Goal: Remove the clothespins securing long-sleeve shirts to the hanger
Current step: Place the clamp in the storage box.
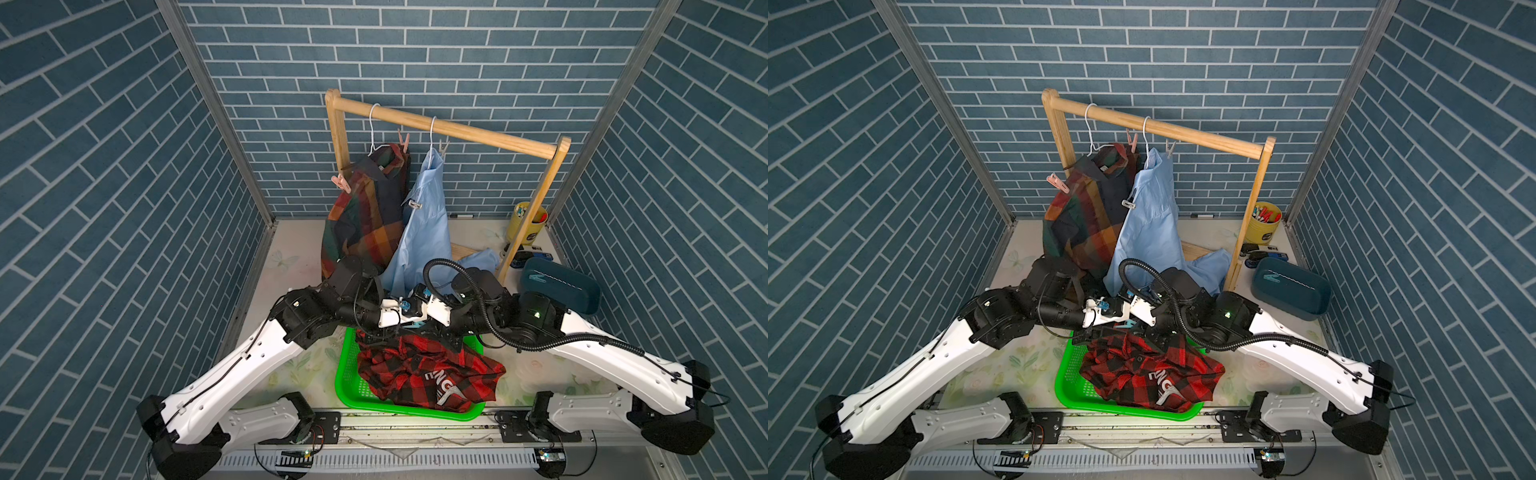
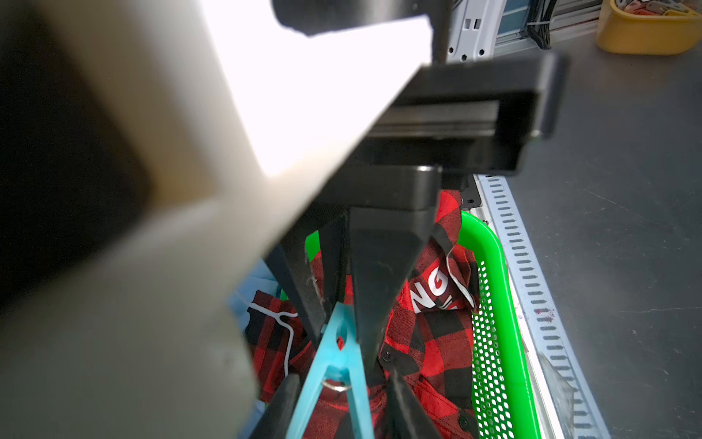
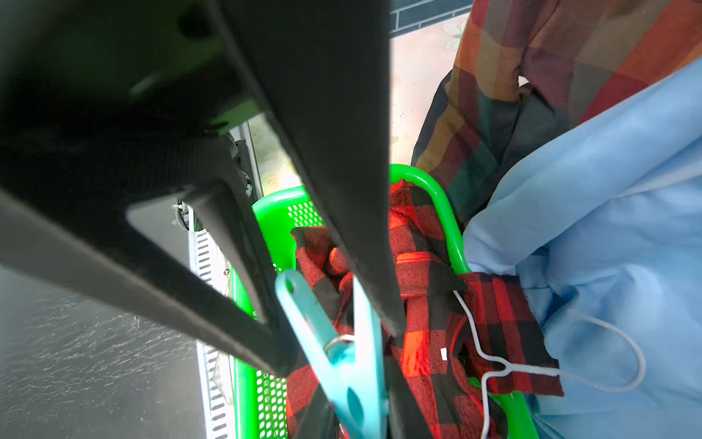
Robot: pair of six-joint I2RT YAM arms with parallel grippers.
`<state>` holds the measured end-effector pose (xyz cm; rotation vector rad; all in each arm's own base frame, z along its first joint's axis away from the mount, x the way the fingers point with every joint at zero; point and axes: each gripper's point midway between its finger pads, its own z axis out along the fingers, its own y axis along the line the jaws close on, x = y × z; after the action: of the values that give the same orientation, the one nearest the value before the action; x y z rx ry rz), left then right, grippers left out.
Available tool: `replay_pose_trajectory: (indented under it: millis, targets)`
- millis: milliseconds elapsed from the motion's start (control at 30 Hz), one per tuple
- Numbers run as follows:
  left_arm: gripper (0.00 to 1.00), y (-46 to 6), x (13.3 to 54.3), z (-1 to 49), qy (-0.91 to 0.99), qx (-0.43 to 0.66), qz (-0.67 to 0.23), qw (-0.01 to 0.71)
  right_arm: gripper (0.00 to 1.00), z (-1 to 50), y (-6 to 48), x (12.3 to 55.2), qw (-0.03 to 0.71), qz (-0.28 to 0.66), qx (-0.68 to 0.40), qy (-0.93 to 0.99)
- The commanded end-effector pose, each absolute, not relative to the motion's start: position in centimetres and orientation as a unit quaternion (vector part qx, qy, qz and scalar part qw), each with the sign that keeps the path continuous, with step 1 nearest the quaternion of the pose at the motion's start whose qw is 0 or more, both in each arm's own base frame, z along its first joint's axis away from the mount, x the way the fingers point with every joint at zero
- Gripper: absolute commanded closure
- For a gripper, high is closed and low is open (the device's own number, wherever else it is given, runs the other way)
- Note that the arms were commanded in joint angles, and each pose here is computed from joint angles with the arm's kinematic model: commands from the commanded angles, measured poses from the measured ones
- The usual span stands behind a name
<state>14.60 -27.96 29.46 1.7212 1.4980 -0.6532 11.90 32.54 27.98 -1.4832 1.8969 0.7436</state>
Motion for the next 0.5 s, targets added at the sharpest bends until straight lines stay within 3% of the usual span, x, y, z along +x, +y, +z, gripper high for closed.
replay_pose_trajectory:
  millis: [0,167,400,467]
  targets:
    - [0.62,-28.29,14.18,27.58,0.616,0.664,-0.272,0.326,1.00,31.09,34.74,11.43,0.367,0.290,-0.610,0.639]
    - [0.57,-28.20,14.19,27.67,0.615,0.664,-0.269,0.329,1.00,31.18,34.72,11.41,0.369,0.290,-0.610,0.638]
    - [0.89,-28.23,14.17,27.36,0.618,0.665,-0.269,0.321,0.99,31.40,34.78,11.58,0.374,0.290,-0.606,0.640]
    - [0.94,-28.23,14.13,27.43,0.617,0.666,-0.269,0.322,0.90,31.35,34.69,11.56,0.373,0.289,-0.606,0.640]
